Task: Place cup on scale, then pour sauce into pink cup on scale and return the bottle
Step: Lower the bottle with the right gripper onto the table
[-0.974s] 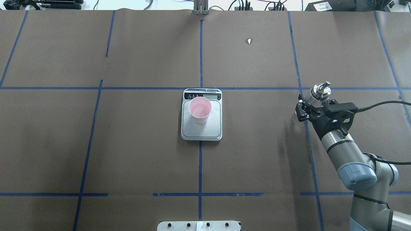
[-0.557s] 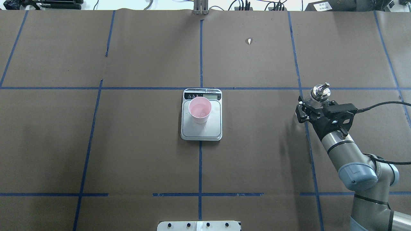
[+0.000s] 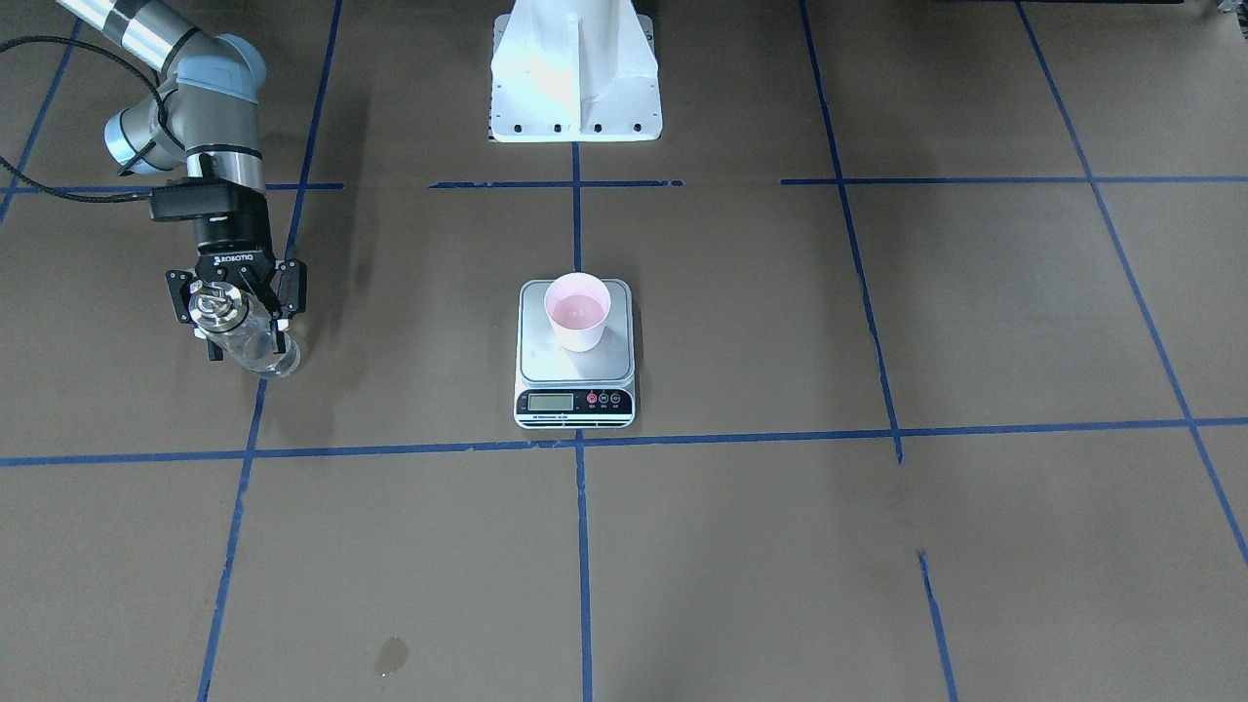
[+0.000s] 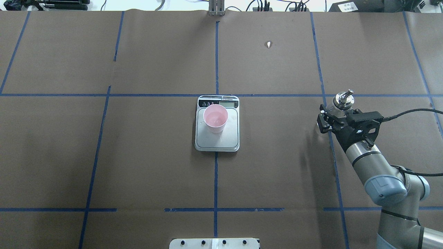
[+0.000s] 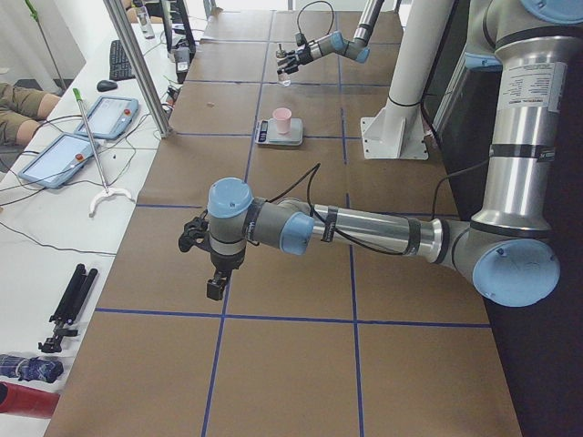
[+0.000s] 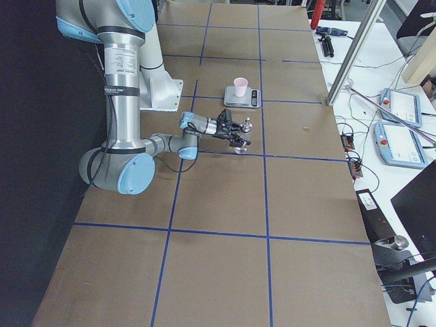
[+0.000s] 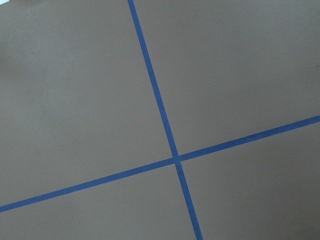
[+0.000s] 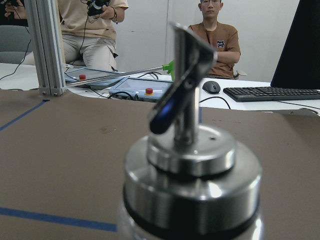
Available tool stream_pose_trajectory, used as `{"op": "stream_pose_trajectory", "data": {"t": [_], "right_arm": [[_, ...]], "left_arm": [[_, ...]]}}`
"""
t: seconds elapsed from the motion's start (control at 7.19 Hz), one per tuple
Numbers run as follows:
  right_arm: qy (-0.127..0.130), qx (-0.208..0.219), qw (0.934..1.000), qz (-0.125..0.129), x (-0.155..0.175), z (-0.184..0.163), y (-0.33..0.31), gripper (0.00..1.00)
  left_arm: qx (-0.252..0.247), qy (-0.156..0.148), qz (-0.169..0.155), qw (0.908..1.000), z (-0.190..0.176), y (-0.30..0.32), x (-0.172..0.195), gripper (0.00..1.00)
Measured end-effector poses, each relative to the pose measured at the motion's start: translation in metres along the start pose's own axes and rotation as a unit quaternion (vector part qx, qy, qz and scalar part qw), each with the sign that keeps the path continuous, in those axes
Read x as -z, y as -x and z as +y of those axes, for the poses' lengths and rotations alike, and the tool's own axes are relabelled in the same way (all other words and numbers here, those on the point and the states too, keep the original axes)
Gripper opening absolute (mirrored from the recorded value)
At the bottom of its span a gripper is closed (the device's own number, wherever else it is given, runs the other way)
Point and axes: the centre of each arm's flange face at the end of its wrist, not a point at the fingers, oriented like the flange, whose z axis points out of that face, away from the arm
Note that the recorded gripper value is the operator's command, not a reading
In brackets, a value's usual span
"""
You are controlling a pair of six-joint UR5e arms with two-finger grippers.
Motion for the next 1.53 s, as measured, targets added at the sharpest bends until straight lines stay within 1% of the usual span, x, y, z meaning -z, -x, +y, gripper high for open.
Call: {"op": "stream_pose_trajectory", "data": {"t": [0.14, 0.28, 0.56, 0.7, 1.11, 1.53], "right_arm": [[0.002, 0.001, 1.0, -0.001, 0.0, 0.0, 0.0, 1.0], [0.005, 0.008, 1.0, -0.003, 0.0, 0.001, -0.001, 1.0], [0.006, 0.036, 0.9993, -0.002, 0.001, 0.002, -0.003, 1.0], [0.006, 0.04, 0.9992, -0.004, 0.001, 0.0, -0.001, 1.0], [-0.001, 0.03, 0.9995, -0.013, 0.007, -0.013, 0.007, 1.0], [-0.002, 0.027, 0.9995, -0.014, 0.012, -0.017, 0.003, 1.0]], "left_arm": [[0.0, 0.0, -0.001, 1.0, 0.0, 0.0, 0.0, 1.0], [0.0, 0.0, -0.001, 1.0, 0.0, 0.0, 0.0, 1.0], [0.0, 0.0, -0.001, 1.0, 0.0, 0.0, 0.0, 1.0], [0.0, 0.0, -0.001, 1.0, 0.0, 0.0, 0.0, 1.0], [0.0, 0.0, -0.001, 1.0, -0.001, 0.0, 0.0, 1.0], [0.0, -0.001, -0.001, 1.0, 0.0, 0.0, 0.001, 1.0]]}}
